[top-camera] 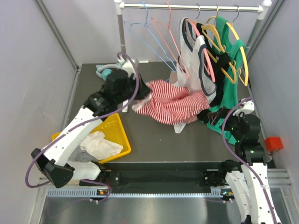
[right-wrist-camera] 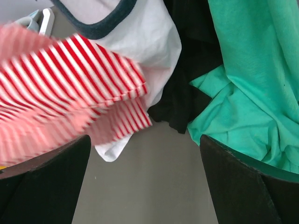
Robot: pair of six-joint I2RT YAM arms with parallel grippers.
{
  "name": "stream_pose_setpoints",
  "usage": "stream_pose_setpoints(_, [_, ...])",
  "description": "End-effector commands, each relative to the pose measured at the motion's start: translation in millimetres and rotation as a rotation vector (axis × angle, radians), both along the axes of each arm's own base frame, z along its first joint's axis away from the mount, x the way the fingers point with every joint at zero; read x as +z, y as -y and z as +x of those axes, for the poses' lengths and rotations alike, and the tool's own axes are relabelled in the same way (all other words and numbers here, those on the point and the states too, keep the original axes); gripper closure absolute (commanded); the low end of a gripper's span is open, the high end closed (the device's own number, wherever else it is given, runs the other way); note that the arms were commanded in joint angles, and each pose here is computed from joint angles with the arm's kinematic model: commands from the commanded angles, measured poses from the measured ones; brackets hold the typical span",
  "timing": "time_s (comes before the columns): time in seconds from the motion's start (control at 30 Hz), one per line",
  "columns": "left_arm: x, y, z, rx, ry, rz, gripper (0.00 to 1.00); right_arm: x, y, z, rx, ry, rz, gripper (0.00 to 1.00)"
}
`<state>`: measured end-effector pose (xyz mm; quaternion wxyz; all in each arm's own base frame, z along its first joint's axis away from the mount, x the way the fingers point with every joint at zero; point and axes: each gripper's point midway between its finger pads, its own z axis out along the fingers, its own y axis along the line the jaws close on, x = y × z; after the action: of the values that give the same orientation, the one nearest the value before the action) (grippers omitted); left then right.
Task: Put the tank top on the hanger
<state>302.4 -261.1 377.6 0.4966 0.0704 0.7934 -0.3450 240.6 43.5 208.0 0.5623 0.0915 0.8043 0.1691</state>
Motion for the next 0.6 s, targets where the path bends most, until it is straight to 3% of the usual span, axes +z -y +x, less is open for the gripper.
stream_pose_setpoints(0.0, [-101,17,-26,-0.041,-0.182,0.138,1.00,19,1,-1,0.003,0.044,-0.012,0.01])
stream_pose_setpoints(0.03, [-136,21,-36,-0.062,-0.233,0.189,1.00,17,0,-1,0.012,0.038,-0.011,0.02])
stream_pose_setpoints(0.17, [-196,53,-72,-0.145,-0.280,0.269,0.99,10,-13,0,0.072,0.019,-0.008,0.04])
stream_pose_setpoints(0.2, [-200,68,-85,-0.191,-0.277,0.262,0.67,7,-16,0,0.080,0.010,0.000,0.04])
stream_pose_setpoints(0.33, [-218,67,-96,-0.169,-0.307,0.322,0.01,-7,-52,-4,0.159,-0.026,0.030,0.05])
stream_pose_setpoints(0.57, [-204,9,-85,0.035,-0.237,0.378,0.01,-22,-130,-27,0.244,-0.057,0.104,0.05])
